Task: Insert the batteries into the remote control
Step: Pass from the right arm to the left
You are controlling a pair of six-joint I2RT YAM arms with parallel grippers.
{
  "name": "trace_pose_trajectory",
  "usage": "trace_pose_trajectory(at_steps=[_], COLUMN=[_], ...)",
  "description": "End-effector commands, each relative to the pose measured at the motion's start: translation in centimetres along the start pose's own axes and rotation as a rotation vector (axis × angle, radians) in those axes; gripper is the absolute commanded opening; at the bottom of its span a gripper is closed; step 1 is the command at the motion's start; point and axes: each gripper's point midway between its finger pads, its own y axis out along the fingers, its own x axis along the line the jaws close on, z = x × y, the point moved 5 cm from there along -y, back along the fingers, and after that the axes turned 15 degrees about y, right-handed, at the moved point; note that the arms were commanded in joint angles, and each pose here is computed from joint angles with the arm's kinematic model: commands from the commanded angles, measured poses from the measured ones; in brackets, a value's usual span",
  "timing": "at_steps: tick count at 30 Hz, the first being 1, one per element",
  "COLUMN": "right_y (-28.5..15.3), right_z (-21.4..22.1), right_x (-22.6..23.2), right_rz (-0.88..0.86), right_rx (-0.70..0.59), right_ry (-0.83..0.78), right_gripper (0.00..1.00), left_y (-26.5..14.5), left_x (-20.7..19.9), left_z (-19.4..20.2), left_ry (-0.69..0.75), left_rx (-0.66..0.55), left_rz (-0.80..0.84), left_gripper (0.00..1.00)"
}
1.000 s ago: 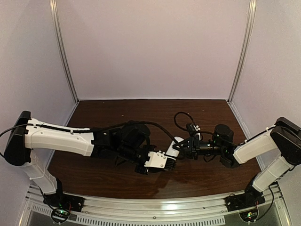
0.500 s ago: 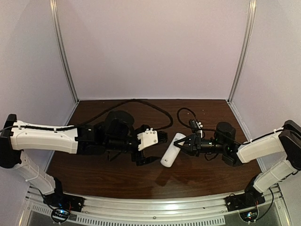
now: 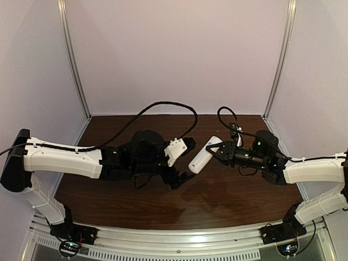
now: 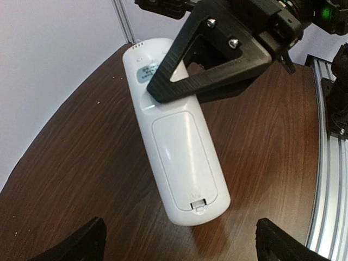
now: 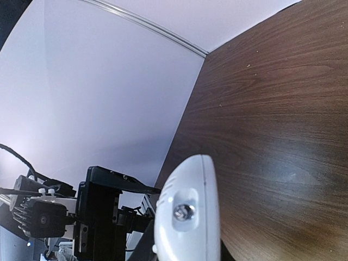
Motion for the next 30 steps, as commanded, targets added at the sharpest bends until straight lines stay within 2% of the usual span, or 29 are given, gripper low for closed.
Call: trace_pose_trajectory(at_steps=[1, 10, 20, 30], right_y=[0.0, 0.2, -0.1, -0.2], right_z=[-0.8, -0.3, -0.3, -0.1], right_x=[0.1, -0.2, 0.3, 0.9], right_rz=[0.022, 0.033, 0.037, 0.017], right_rx=[-0.062, -0.044, -0.063, -0.053], right_ry=[-0.006, -0.014, -0.036, -0.043], right_gripper=[0.00, 0.01, 0.03, 0.04], left_y=[0.9, 2.3, 5.8, 7.5], left_x=[0.4, 1.9, 1.4, 1.5], left_z=[-2.1, -4.9, -5.2, -4.2], left_ry=[-0.053, -0.088, -0.133, -0.142], left_rx=[-0.049, -0.065, 0.028, 0.104], left_rz=[-0.092, -0.173, -0.128, -0.120], left_gripper=[0.97, 0.93, 0.87, 0.70])
